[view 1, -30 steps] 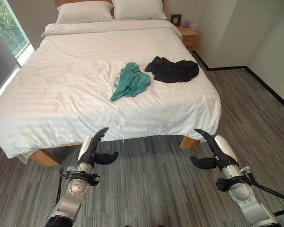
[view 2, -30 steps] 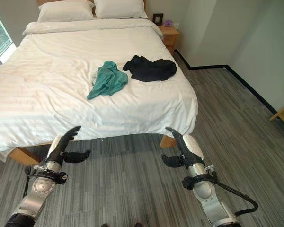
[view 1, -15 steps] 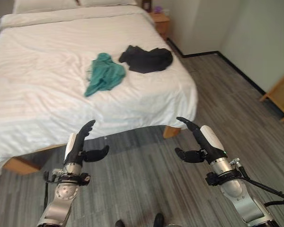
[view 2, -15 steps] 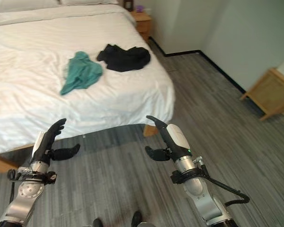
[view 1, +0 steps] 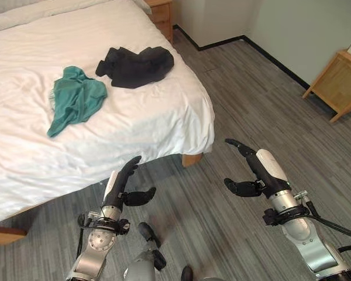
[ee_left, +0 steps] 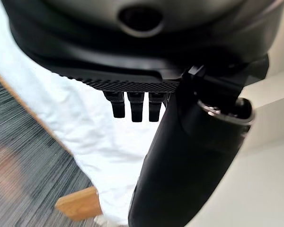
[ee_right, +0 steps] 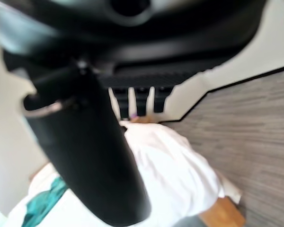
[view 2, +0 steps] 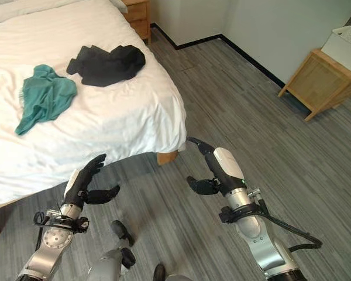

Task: Pick up bed clothes into laundry basket.

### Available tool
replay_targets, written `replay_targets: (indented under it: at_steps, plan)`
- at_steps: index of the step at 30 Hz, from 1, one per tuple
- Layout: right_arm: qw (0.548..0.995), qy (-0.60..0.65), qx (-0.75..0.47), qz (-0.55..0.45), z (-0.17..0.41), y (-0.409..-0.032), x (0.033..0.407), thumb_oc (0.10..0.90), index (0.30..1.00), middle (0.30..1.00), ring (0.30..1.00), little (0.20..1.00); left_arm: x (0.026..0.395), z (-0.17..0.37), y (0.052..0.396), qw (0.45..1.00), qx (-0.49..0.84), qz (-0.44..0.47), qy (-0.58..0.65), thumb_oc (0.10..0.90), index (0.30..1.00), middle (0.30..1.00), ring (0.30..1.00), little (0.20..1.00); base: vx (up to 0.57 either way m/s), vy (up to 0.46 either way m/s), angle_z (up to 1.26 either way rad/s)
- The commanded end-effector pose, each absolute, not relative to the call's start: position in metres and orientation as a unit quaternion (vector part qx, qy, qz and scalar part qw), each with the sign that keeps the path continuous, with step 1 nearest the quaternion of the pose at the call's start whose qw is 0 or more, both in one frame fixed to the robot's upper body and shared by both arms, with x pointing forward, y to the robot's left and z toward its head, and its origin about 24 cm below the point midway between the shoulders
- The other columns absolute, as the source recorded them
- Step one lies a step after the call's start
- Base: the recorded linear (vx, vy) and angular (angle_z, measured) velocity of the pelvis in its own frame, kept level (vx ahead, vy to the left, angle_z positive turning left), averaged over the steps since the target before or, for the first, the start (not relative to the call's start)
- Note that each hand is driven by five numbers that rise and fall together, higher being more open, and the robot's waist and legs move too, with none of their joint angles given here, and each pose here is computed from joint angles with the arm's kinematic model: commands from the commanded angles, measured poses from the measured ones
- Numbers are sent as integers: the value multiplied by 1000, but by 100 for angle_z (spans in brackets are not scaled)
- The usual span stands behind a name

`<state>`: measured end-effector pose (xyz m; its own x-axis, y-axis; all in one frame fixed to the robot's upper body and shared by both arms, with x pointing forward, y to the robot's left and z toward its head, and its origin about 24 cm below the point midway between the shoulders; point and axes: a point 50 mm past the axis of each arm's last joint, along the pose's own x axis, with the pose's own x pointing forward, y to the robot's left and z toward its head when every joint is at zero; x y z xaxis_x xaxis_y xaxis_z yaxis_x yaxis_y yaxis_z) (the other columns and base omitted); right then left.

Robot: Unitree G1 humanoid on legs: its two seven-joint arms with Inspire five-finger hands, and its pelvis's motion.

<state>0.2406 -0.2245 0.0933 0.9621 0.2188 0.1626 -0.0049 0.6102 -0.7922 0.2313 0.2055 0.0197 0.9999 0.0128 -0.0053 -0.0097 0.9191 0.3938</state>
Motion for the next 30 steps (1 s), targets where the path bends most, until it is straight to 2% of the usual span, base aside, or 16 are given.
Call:
replay_targets:
  at_steps: [1, 5, 8, 13, 17, 19, 23, 30]
  plan:
    - [854, -232, -464, 44, 137, -219, 244, 800, 900, 900, 900, 900, 242, 76, 214, 962, 234, 28, -137, 800, 900, 900, 900, 900, 281, 74, -22]
    - [834, -243, -494, 28, 145, -219, 253, 800, 900, 900, 900, 900, 250, 95, 218, 945, 272, 49, -174, 800, 900, 900, 900, 900, 415, 79, 39]
    - [798, -314, -512, 45, 175, -195, 266, 800, 900, 900, 900, 900, 261, 123, 224, 929, 277, 88, -231, 800, 900, 900, 900, 900, 444, -32, 102]
    - [761, -382, -518, 82, 202, -153, 284, 800, 900, 900, 900, 900, 268, 135, 231, 924, 255, 123, -256, 800, 900, 900, 900, 900, 225, -252, 87]
    - [742, -393, -538, 77, 209, -147, 289, 800, 900, 900, 900, 900, 270, 133, 236, 925, 246, 144, -252, 800, 900, 900, 900, 900, 234, -269, 152]
    - [751, -392, -527, 68, 211, -147, 289, 800, 900, 900, 900, 900, 266, 127, 242, 928, 253, 139, -235, 800, 900, 900, 900, 900, 267, -268, 105]
    - [769, -358, -528, 51, 206, -160, 300, 800, 900, 900, 900, 900, 249, 97, 265, 941, 221, 196, -168, 800, 900, 900, 900, 900, 194, -215, 85]
    - [795, -302, -525, 36, 190, -176, 308, 800, 900, 900, 900, 900, 238, 78, 285, 943, 201, 240, -116, 800, 900, 900, 900, 900, 73, -107, 26]
